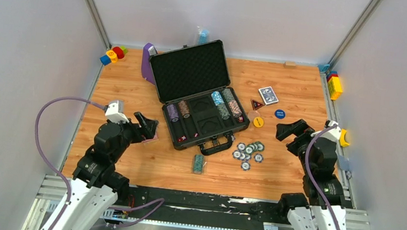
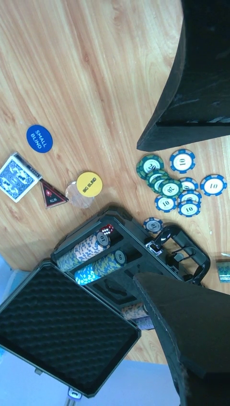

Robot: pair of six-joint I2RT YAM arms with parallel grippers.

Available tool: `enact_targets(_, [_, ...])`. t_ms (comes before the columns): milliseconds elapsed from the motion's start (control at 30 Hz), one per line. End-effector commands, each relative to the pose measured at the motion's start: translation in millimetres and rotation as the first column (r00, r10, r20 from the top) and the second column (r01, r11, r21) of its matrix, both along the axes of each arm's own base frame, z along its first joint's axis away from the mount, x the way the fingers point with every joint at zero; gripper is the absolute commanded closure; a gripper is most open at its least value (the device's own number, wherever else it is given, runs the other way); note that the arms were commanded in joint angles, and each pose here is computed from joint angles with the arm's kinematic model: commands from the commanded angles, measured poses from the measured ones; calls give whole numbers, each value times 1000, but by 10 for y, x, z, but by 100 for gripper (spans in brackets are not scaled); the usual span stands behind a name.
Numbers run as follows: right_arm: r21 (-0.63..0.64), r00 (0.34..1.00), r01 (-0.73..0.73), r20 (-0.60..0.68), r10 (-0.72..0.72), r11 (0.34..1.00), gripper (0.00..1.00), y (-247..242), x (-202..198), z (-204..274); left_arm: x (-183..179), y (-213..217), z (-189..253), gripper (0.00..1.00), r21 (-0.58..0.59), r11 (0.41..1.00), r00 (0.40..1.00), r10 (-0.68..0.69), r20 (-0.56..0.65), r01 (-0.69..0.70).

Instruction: Pack up texas hold em set

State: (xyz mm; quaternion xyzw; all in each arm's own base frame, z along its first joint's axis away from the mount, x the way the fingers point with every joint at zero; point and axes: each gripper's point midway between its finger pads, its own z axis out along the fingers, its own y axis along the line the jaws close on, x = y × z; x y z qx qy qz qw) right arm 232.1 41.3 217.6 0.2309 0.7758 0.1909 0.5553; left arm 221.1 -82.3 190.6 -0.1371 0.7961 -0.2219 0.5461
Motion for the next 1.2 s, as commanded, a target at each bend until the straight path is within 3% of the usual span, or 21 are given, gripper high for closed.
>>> enact_targets(0, [2,999,49,8,-49,999,0,-77,1,181,-9,31,182,0,-15,1000,999,14,52,-13])
enact_targets(200, [-7,999,36,-16,-36,999,0,-59,20,216,46,-60,106,0,17,999,998,-41,39,40])
enact_targets(333, [12,993,-61,-96,62,998,0,126,68,104,78,-174,29,0,52,992,993,-118,27,116])
enact_targets(500, [87,944,-239,-212,253,967,0,505,95,-230,91,10,-104,0,113,993,999,-35,1,35])
enact_targets(600, [96,909,-297,-277,312,950,0,708,65,-466,72,-100,-97,0,90,992,995,-96,26,93])
enact_targets(833, [65,900,-312,-300,317,948,0,879,98,-687,80,-482,-312,5,-25,984,981,-179,-71,178])
enact_targets(1000, [43,916,-294,-273,294,955,0,832,131,-715,-16,-863,-533,3,104,976,967,-172,-188,194])
enact_targets(1167, [-31,948,-227,-238,214,973,0,647,171,-690,-189,-1218,-737,0,83,977,937,-160,-310,194])
